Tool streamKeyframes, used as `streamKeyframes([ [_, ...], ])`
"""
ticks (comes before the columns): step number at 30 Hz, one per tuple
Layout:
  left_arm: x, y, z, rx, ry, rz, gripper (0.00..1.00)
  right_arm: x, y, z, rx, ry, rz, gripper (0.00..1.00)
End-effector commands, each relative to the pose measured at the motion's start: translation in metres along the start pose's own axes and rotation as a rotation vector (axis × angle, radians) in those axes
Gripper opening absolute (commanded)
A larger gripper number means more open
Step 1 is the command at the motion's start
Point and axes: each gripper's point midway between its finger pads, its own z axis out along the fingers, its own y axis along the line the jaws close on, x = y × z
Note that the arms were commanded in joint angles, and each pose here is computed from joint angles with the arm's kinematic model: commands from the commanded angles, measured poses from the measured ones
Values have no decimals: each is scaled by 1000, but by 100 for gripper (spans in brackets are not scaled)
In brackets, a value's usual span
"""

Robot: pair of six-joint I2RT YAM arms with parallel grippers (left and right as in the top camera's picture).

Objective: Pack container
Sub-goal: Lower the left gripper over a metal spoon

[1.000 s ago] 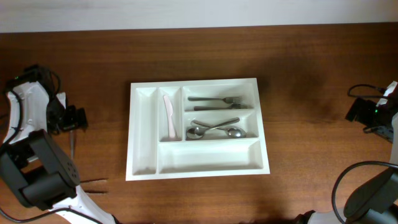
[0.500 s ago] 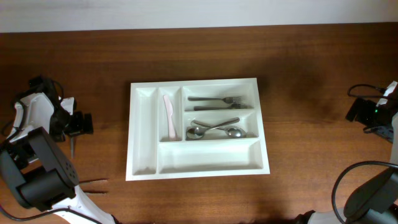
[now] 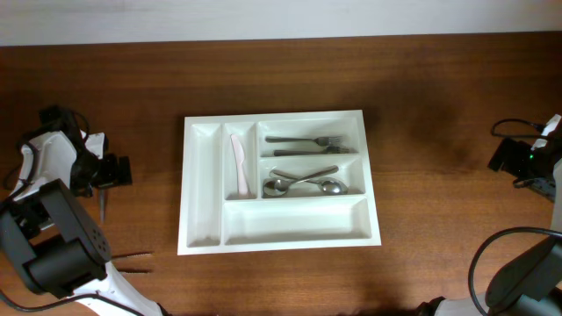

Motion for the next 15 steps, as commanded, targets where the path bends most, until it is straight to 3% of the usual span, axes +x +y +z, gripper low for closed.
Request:
streamKeyframes([
  [1, 10, 4, 2, -16, 19, 45, 99, 0, -1, 2, 2, 5, 10, 99],
  [15, 16, 22, 3, -13, 22, -5, 99, 0, -1, 2, 2, 5, 10, 99],
])
